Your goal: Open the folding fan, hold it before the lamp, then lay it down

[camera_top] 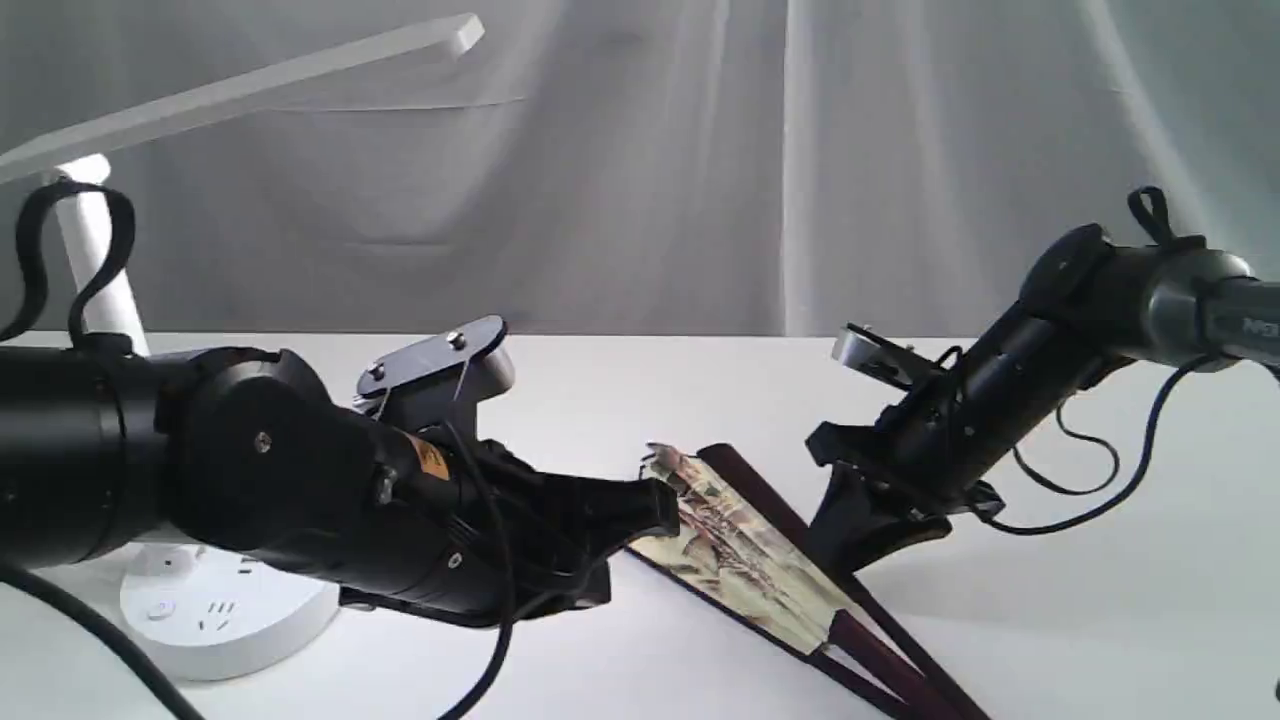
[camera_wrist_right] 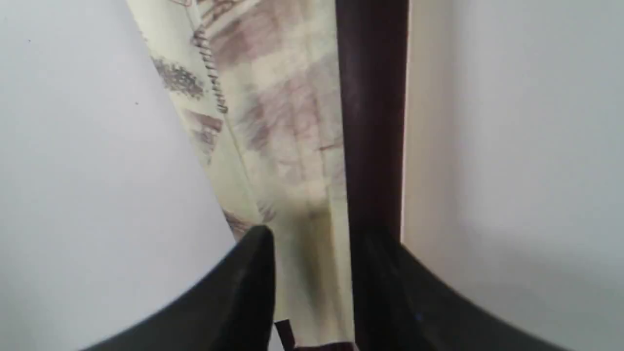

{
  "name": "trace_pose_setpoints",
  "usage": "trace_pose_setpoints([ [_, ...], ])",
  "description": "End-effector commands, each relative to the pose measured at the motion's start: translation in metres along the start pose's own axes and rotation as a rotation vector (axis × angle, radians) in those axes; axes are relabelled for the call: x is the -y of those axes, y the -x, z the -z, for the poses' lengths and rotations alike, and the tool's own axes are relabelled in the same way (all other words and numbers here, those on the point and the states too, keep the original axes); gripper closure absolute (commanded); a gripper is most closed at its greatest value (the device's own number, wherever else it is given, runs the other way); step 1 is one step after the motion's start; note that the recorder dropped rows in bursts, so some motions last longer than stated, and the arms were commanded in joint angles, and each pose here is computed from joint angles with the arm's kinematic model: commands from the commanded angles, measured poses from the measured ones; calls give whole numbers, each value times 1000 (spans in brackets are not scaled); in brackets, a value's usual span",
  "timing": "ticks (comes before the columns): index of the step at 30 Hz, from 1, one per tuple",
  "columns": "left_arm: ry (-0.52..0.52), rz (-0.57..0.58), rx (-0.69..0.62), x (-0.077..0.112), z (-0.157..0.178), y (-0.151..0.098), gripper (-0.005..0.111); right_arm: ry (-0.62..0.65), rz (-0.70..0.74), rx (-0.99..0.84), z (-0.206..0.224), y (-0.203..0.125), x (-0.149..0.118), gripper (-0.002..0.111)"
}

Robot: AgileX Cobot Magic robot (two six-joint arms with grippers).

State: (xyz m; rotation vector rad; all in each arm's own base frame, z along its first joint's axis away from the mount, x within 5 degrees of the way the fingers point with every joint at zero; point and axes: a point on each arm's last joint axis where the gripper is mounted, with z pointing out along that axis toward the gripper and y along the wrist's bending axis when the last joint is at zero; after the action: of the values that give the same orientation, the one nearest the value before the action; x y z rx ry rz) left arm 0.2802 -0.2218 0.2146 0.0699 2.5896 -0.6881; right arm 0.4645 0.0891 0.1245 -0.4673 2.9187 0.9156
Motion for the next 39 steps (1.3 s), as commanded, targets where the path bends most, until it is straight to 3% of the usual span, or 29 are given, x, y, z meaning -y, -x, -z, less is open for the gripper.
trace_pose_setpoints([
  [1, -8, 16, -6, 3, 0, 0, 104, -37, 4, -25, 2, -2, 1, 76],
  [6, -9, 40, -38, 3, 0, -3, 104, -70, 28, -26, 11, -5, 16, 76],
  [14, -13, 51, -42, 3, 0, -4, 104, -39, -57, 40, 31, -10, 42, 76],
  [22, -10, 71, -32, 1, -8, -3, 104, 116, -43, 47, 11, -23, 40, 76],
  [39, -11, 71, -22, 1, -10, -3, 104, 137, 31, 44, 4, -24, 34, 76],
])
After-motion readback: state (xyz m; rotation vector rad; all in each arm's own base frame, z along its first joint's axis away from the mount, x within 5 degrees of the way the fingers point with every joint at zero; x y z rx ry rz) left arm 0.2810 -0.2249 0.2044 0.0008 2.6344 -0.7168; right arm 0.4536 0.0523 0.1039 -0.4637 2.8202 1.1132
